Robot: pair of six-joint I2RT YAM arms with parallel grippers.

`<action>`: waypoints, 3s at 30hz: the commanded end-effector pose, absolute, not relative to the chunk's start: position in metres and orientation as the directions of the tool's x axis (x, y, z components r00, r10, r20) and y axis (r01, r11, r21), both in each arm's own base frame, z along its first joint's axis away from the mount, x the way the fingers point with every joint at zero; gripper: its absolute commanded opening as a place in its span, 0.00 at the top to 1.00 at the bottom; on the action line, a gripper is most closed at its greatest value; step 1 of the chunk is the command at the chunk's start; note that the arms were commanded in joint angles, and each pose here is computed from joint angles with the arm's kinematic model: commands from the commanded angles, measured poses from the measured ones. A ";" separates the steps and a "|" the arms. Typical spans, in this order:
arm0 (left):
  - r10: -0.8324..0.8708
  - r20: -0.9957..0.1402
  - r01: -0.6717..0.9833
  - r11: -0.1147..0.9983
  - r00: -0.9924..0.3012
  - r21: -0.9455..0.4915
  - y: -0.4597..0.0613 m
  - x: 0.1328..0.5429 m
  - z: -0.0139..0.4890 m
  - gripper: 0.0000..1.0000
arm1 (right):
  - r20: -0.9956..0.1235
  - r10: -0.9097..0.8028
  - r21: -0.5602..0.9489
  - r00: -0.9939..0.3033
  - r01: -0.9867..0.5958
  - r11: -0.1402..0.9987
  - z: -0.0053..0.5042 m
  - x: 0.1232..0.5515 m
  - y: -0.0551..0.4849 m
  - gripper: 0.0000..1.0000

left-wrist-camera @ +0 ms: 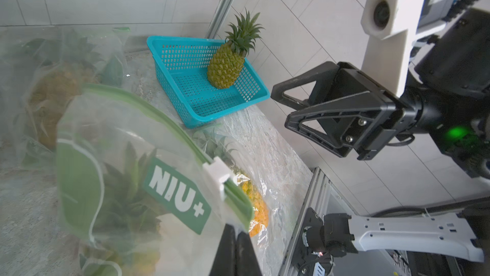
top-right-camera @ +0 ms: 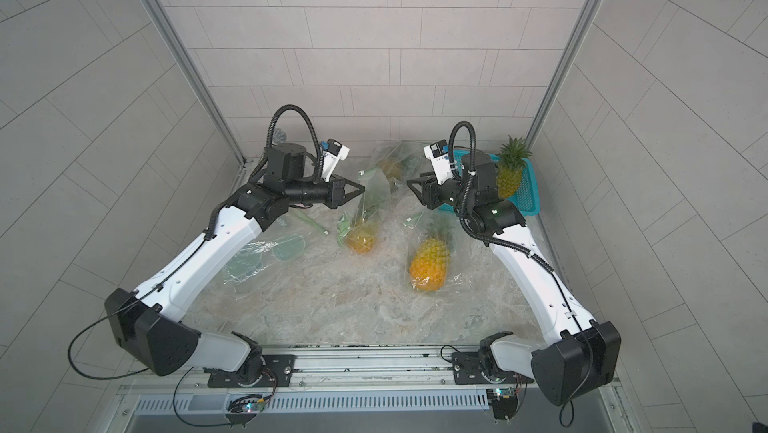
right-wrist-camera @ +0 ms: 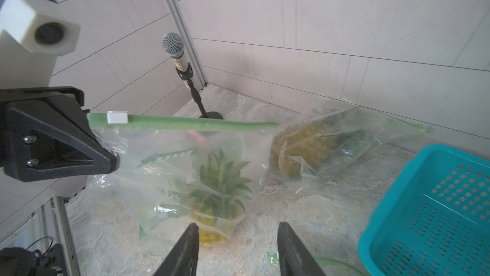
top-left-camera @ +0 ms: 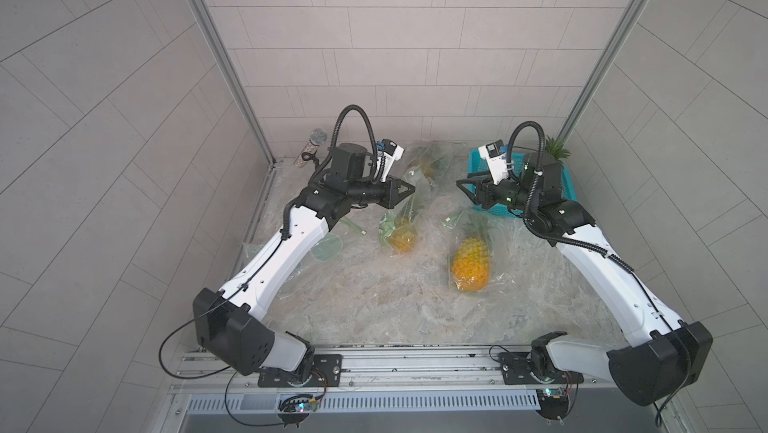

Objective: Open the zip-top bag and take out the pineapple
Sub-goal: Adjust the zipper food storage bag at the center of the board.

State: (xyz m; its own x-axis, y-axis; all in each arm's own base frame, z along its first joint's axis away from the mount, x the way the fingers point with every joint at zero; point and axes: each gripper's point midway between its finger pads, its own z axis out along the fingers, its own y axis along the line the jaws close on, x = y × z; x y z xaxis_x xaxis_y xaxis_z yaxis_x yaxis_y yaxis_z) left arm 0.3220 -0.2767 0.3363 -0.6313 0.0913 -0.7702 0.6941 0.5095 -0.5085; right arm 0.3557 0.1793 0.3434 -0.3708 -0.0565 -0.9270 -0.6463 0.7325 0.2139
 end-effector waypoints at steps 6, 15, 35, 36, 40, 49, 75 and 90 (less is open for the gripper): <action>0.197 -0.857 0.850 0.354 -0.476 -0.391 -0.273 0.271 0.359 1.00 | -0.960 -0.182 0.116 -0.214 -0.892 0.437 0.353 0.323 0.218 0.46; 0.236 -0.848 0.868 0.286 -0.475 -0.406 -0.274 0.255 0.346 1.00 | -0.960 -0.242 0.072 -0.143 -0.957 0.281 0.355 0.318 0.236 0.38; 0.285 -0.882 0.921 0.013 -0.376 -0.388 -0.293 0.230 0.385 1.00 | -0.964 -0.261 0.009 -0.054 -0.985 0.172 0.368 0.310 0.243 0.31; 0.287 -0.882 0.922 0.005 -0.373 -0.388 -0.294 0.229 0.385 1.00 | -0.964 -0.260 0.012 -0.054 -0.987 0.160 0.368 0.309 0.243 0.30; 0.304 -0.875 0.921 0.018 -0.376 -0.390 -0.294 0.229 0.379 1.00 | -0.963 -0.260 0.039 -0.063 -0.995 0.096 0.366 0.306 0.248 0.29; 0.343 -0.864 0.922 0.019 -0.369 -0.386 -0.293 0.228 0.372 1.00 | -0.929 -0.363 0.111 -0.079 -0.991 -0.069 0.341 0.289 0.268 0.29; 0.298 -0.883 0.895 0.375 -0.364 -0.242 -0.253 0.264 0.361 0.71 | -0.900 -0.412 0.018 -0.142 -0.957 0.291 0.349 0.303 0.249 1.00; 0.189 -0.958 0.950 0.268 -0.214 -0.159 -0.244 0.246 0.397 0.41 | -0.871 -0.471 0.043 -0.143 -0.975 0.216 0.351 0.280 0.274 1.00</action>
State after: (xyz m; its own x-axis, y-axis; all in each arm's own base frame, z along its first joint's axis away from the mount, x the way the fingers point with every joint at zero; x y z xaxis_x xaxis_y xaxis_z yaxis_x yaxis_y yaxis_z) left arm 0.2520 -0.2433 0.3852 -0.2985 0.2048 -0.9322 0.9239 0.3069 -0.2284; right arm 0.2819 0.2717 0.3446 -0.1461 -0.4751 -0.8677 -0.9740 0.2225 0.0421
